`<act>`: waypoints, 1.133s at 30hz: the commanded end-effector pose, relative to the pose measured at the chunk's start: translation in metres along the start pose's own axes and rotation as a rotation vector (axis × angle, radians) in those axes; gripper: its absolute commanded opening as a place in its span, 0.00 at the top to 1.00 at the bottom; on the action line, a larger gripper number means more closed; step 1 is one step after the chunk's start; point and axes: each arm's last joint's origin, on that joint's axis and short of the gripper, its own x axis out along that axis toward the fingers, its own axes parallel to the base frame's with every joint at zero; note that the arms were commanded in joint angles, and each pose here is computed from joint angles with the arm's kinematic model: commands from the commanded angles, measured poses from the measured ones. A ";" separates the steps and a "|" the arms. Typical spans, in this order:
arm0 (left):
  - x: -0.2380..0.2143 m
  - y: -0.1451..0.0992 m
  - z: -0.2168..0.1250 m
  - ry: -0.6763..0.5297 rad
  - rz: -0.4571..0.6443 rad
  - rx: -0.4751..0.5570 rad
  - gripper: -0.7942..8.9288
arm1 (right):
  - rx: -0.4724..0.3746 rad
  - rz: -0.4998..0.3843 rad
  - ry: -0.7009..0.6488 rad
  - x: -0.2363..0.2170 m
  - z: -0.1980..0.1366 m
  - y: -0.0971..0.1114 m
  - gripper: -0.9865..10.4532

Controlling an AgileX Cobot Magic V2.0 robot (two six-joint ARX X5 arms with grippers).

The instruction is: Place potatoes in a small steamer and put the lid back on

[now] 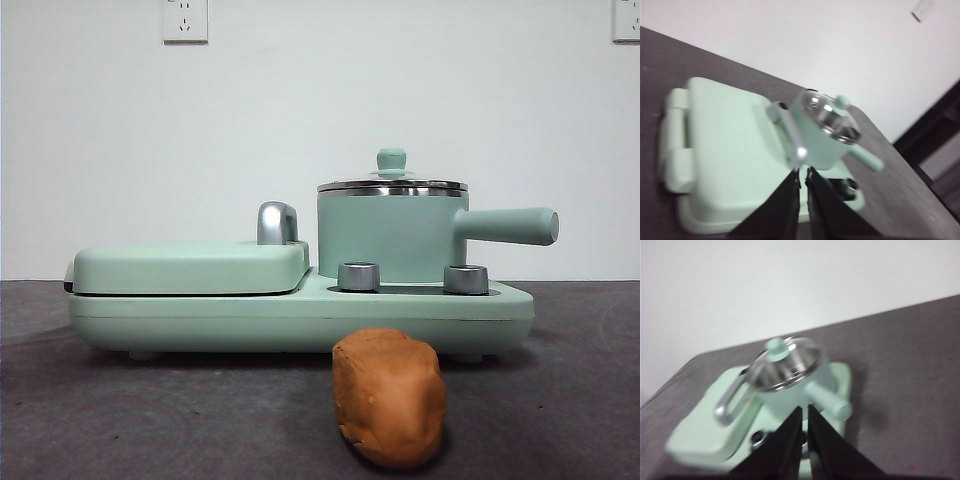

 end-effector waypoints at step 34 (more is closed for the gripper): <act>0.092 -0.062 0.090 0.367 -0.298 0.249 0.49 | -0.065 0.208 0.242 -0.005 0.050 0.029 0.51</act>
